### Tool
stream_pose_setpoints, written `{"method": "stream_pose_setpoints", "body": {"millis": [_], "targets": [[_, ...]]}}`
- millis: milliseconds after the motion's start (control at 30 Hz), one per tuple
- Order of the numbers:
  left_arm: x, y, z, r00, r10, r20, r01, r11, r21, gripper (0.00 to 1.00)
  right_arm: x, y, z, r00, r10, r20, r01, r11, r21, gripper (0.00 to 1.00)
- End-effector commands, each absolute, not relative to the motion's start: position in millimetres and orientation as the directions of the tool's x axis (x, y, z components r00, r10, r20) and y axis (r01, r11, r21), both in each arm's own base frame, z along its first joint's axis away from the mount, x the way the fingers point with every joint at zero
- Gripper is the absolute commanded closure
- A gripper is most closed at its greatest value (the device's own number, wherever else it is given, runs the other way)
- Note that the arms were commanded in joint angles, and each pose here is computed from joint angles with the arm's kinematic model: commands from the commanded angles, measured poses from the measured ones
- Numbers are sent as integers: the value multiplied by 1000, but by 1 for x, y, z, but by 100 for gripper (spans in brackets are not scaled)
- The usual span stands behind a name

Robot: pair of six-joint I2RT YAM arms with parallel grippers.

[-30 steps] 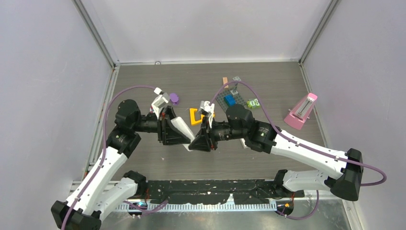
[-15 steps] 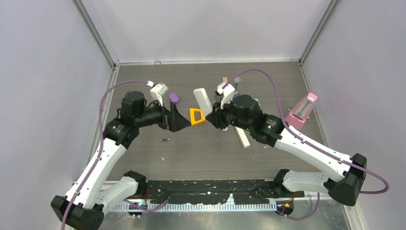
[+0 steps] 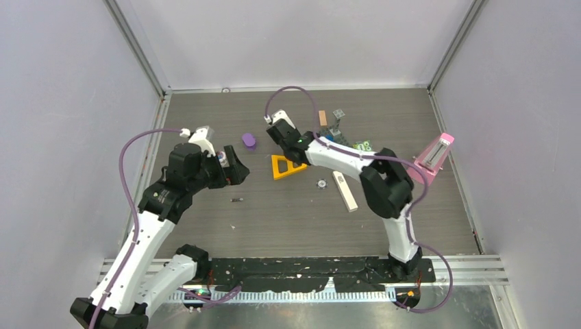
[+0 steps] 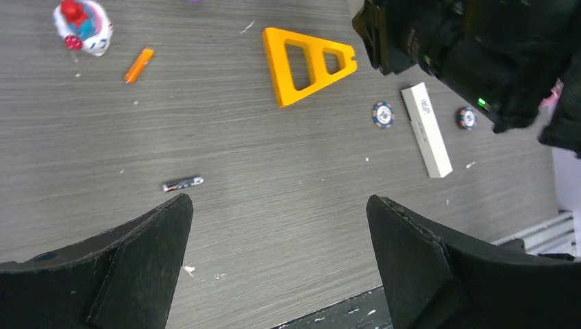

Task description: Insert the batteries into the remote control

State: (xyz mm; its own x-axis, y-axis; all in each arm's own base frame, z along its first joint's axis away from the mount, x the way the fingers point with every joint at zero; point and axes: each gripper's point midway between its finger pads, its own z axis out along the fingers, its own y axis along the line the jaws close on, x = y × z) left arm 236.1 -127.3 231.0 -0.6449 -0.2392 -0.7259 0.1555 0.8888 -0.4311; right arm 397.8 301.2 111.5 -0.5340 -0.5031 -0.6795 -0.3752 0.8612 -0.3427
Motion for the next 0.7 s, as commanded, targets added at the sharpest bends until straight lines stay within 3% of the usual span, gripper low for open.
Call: {"method": "stream_pose_setpoints", "body": {"millis": [0, 400, 533, 667], "targets": [[238, -107, 219, -619, -299, -726, 31, 914, -404, 0, 440, 300, 122, -517, -505, -691, -246, 861, -445, 94], [243, -107, 205, -655, -283, -700, 7, 925, -381, 0, 461, 295, 67, -604, -557, -570, -210, 801, -560, 91], [244, -111, 202, -667, -284, -689, 11, 920, -391, 0, 461, 298, 61, -614, -554, -562, -224, 805, -549, 76], [244, -110, 201, -671, -292, -682, 1, 919, -394, 0, 458, 307, 58, -625, -529, -574, -264, 835, -482, 49]]}}
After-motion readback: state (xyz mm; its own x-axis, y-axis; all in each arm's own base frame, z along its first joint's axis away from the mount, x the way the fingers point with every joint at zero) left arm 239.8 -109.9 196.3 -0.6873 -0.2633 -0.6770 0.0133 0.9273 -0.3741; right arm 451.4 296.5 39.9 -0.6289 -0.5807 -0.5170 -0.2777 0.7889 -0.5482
